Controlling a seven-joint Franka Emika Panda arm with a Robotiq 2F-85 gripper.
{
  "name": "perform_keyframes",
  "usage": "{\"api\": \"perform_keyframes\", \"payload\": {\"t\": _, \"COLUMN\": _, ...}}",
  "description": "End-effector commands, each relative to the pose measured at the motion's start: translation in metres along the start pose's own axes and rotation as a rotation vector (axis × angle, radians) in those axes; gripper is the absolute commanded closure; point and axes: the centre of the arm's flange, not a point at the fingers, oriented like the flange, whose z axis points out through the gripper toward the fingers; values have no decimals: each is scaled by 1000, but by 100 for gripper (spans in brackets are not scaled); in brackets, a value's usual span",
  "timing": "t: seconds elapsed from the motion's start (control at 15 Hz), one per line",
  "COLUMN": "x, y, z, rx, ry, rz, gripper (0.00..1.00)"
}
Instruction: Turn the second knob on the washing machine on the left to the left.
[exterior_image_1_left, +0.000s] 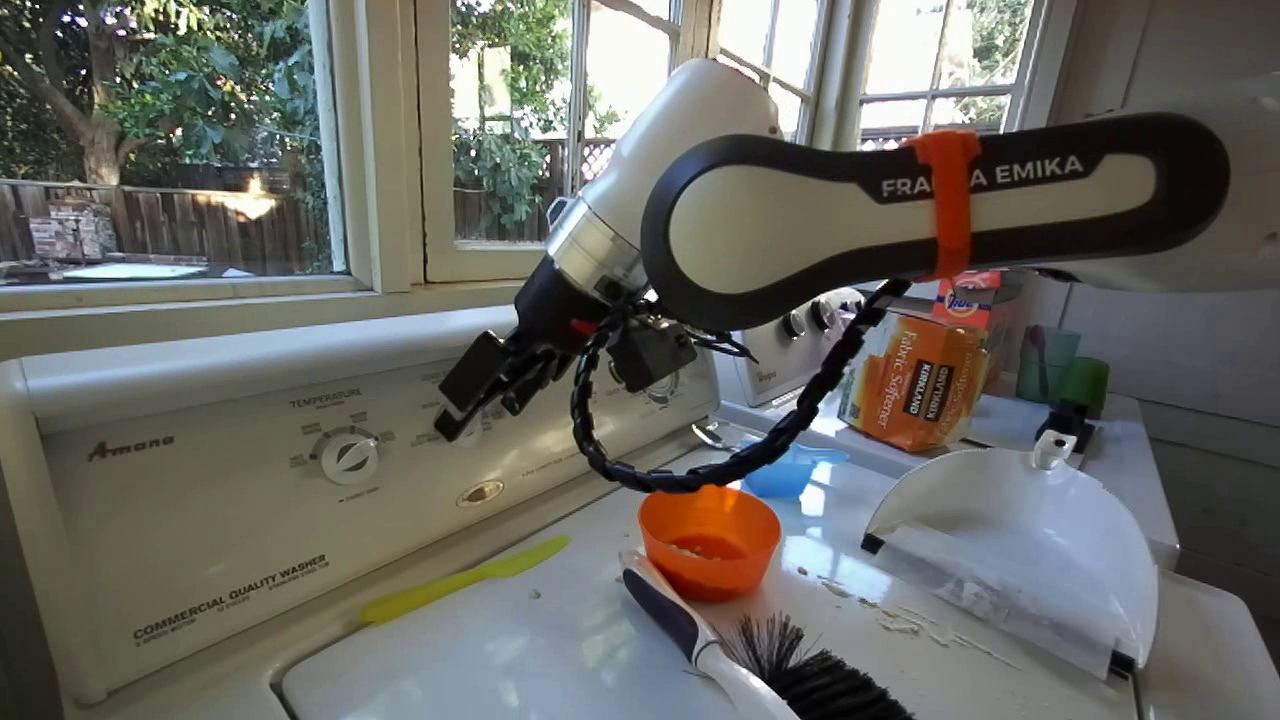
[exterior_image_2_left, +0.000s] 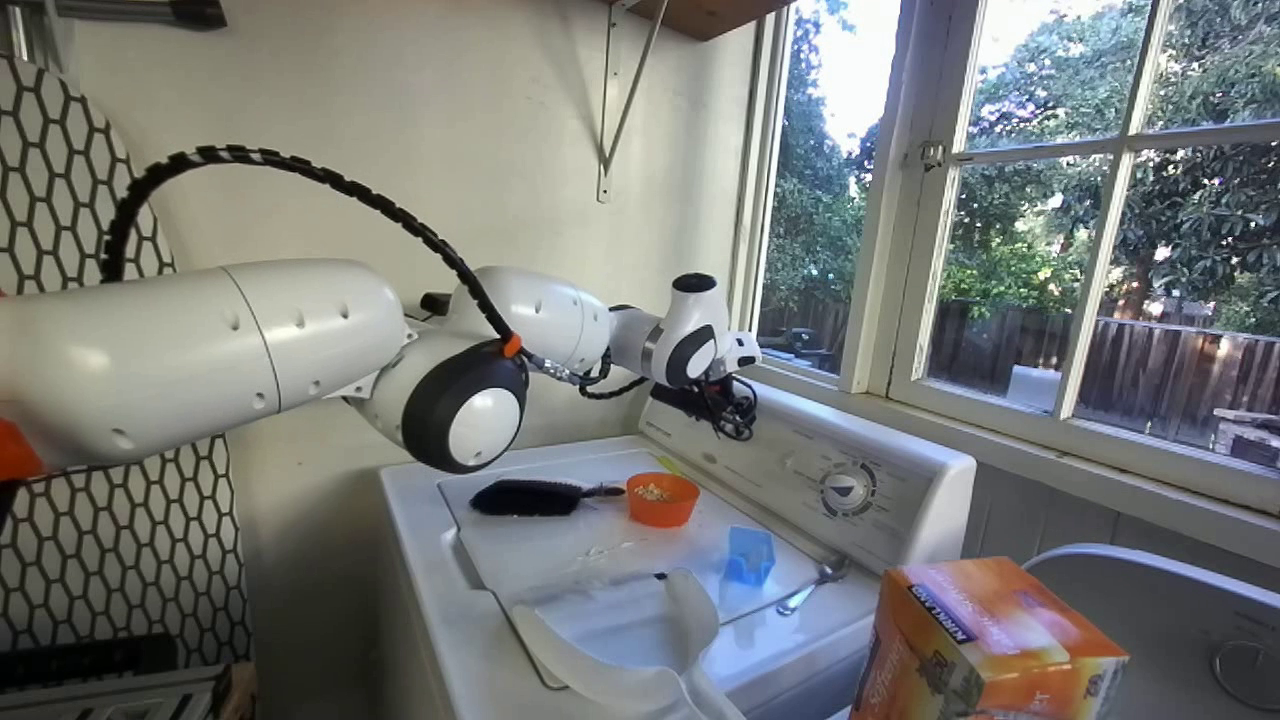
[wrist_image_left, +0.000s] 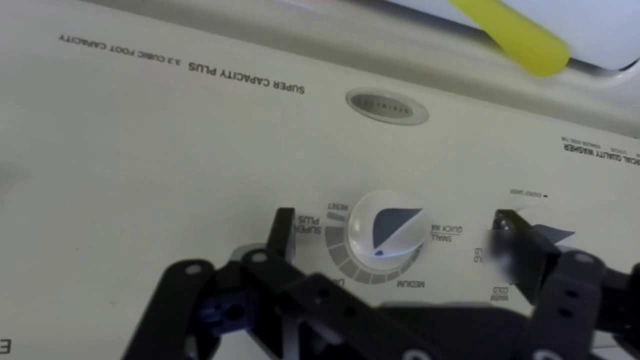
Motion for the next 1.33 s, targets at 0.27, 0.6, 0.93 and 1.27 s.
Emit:
{"api": "perform_keyframes", "payload": {"t": 0.27, "x": -5, "y": -4, "z": -5, "rx": -6, "ry": 26, "rz": -8, "gripper": 0}}
{"api": "perform_keyframes", "payload": {"t": 0.6, "x": -6, "y": -12, "z": 2, "rx": 4, "ry": 15, "rz": -18, "gripper": 6}}
{"api": "perform_keyframes", "payload": {"t": 0.93, "x": -6, "y": -12, "z": 3, "rx": 7, "ry": 11, "rz": -18, "gripper": 58}}
{"api": "perform_keyframes", "payload": {"t": 1.27, "x": -4, "y": -8, "z": 2, "rx": 3, "ry": 10, "rz": -17, "gripper": 88}}
